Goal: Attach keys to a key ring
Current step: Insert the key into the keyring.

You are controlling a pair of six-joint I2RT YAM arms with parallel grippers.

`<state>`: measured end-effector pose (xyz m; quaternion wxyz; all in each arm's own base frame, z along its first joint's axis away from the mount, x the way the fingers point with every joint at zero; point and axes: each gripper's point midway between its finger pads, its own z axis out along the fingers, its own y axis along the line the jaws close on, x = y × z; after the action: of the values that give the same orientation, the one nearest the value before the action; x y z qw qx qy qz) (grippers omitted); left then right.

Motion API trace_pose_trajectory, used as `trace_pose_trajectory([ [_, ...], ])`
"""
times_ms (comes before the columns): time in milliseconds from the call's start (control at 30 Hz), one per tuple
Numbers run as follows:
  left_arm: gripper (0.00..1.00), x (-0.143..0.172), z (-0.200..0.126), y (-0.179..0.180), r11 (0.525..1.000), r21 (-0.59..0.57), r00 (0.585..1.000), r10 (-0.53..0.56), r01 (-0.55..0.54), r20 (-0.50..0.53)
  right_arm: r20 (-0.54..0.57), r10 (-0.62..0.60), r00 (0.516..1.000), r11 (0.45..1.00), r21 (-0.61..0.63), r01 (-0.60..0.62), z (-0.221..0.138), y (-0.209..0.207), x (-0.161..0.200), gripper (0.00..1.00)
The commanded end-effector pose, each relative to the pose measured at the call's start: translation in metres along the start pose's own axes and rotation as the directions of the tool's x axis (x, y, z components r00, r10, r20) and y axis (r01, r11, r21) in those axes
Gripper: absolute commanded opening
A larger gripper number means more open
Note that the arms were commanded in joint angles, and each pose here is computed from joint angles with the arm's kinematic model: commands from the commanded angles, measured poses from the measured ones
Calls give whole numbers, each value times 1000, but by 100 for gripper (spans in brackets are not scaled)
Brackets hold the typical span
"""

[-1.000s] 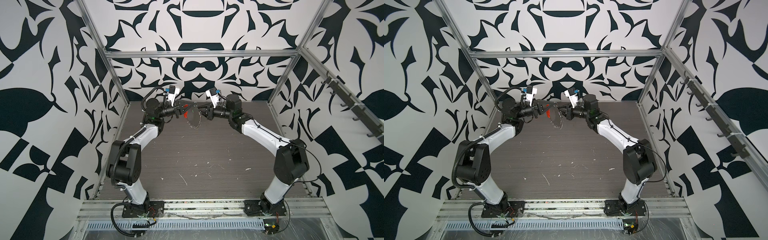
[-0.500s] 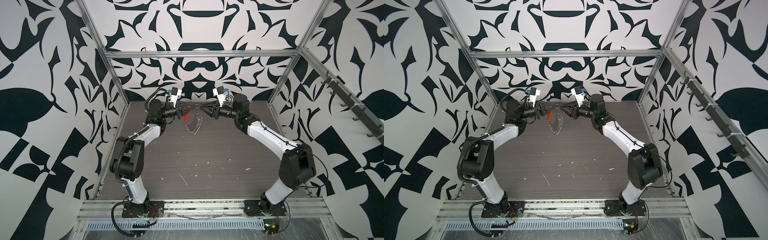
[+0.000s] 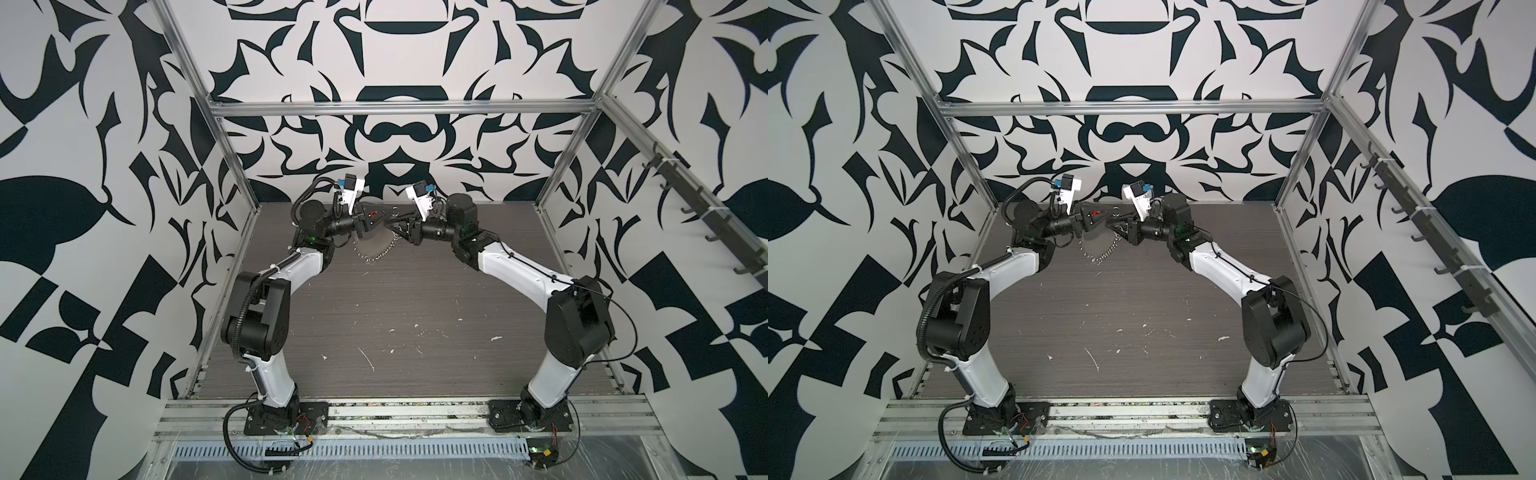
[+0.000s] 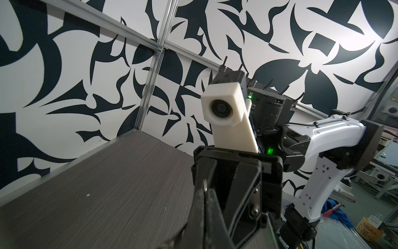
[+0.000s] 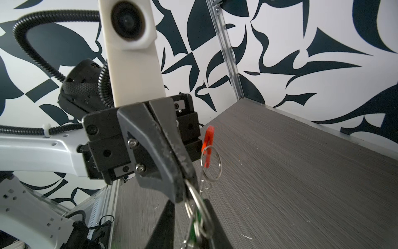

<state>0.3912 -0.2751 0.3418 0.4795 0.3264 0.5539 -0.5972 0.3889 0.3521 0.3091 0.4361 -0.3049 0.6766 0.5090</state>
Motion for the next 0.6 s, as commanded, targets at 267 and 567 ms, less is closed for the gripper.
trace_pose_trajectory([
  [267, 0, 3, 10, -3, 998, -12, 994, 63, -62, 90, 91, -50, 995, 995, -80, 58, 8, 38, -36, 27],
  [567, 0, 1, 4, -6, 997, 3, 993, 72, -73, 91, 55, -111, 992, 990, 98, 105, -22, 19, -30, 31],
])
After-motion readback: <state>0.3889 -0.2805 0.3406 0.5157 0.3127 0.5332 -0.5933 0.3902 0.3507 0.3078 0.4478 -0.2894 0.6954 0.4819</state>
